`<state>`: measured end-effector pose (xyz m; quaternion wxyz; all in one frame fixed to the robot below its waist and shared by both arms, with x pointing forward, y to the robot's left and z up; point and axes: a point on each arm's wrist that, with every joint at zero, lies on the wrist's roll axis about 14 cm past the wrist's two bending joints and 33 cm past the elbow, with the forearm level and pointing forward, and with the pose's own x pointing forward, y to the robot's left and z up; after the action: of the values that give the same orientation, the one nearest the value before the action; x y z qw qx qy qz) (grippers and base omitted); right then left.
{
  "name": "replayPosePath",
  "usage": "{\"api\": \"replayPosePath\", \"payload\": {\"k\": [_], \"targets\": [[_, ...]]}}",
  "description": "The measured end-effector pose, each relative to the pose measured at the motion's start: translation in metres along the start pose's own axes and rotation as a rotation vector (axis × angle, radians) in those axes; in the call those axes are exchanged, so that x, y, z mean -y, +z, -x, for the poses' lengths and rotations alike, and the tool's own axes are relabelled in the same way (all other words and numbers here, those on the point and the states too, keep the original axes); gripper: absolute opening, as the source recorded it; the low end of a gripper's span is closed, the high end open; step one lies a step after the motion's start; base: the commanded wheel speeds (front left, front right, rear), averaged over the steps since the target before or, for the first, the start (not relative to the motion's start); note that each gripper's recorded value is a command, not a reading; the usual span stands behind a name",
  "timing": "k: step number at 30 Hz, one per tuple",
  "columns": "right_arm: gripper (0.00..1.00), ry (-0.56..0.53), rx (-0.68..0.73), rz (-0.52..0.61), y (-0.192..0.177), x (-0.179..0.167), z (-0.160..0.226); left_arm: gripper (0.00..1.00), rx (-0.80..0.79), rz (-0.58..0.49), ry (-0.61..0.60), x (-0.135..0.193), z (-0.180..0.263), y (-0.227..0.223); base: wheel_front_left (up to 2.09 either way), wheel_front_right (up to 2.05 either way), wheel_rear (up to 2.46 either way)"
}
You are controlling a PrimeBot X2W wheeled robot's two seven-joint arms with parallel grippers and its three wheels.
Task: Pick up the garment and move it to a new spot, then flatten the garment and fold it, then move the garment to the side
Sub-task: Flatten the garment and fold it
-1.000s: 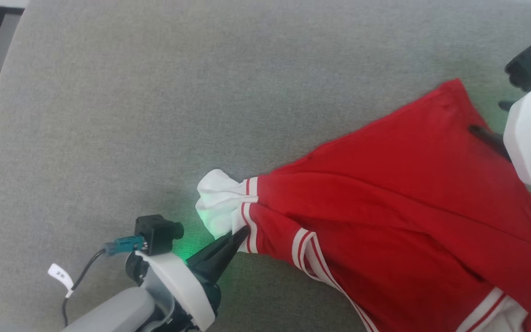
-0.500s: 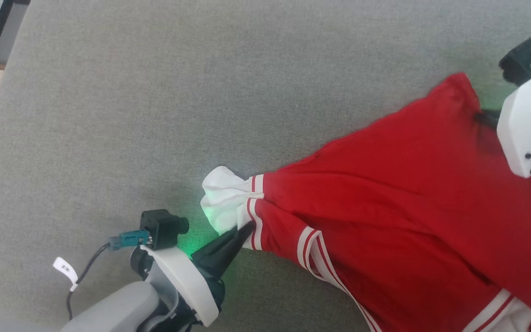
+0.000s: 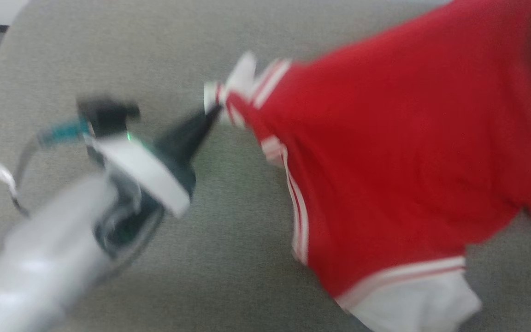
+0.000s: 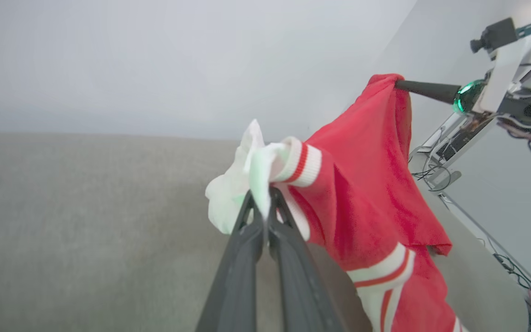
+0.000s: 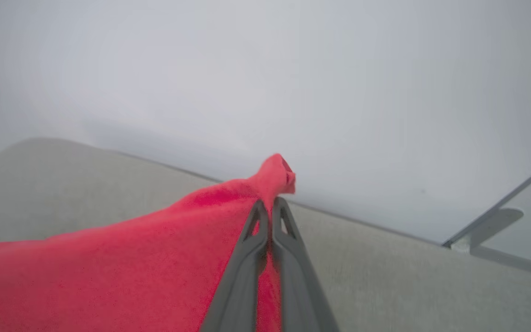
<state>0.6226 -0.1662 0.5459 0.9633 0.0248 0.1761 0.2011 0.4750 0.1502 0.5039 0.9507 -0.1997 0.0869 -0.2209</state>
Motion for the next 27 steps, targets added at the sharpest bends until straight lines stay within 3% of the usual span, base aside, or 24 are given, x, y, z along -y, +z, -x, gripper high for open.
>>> {"api": "replayPosePath", "payload": {"k": [5, 9, 16, 21, 27], "targets": [[0.0, -0.106, 0.205, -0.047, 0.054, 0.035, -0.006, 0.0, 0.109, 0.02, -0.032, 0.0, -0.056, 0.066, 0.0, 0.0, 0.0], [0.0, -0.188, 0.46, -0.106, 0.122, 0.06, 0.0, 0.0, 0.247, 0.011, -0.015, -0.011, -0.108, 0.143, 0.0, 0.0, 0.0], [0.0, -0.277, 0.669, -0.145, 0.174, 0.086, 0.02, 0.0, 0.552, 0.047, -0.062, 0.011, -0.149, 0.259, 0.0, 0.0, 0.0], [0.0, -0.294, 0.617, -0.133, 0.156, 0.09, 0.013, 0.0, 0.545, 0.076, -0.074, 0.015, -0.16, 0.255, 0.0, 0.0, 0.0], [0.0, -0.234, 0.335, -0.172, 0.049, 0.071, -0.023, 0.0, 0.434, 0.235, 0.006, -0.024, -0.151, 0.179, 0.0, 0.0, 0.0]]}}
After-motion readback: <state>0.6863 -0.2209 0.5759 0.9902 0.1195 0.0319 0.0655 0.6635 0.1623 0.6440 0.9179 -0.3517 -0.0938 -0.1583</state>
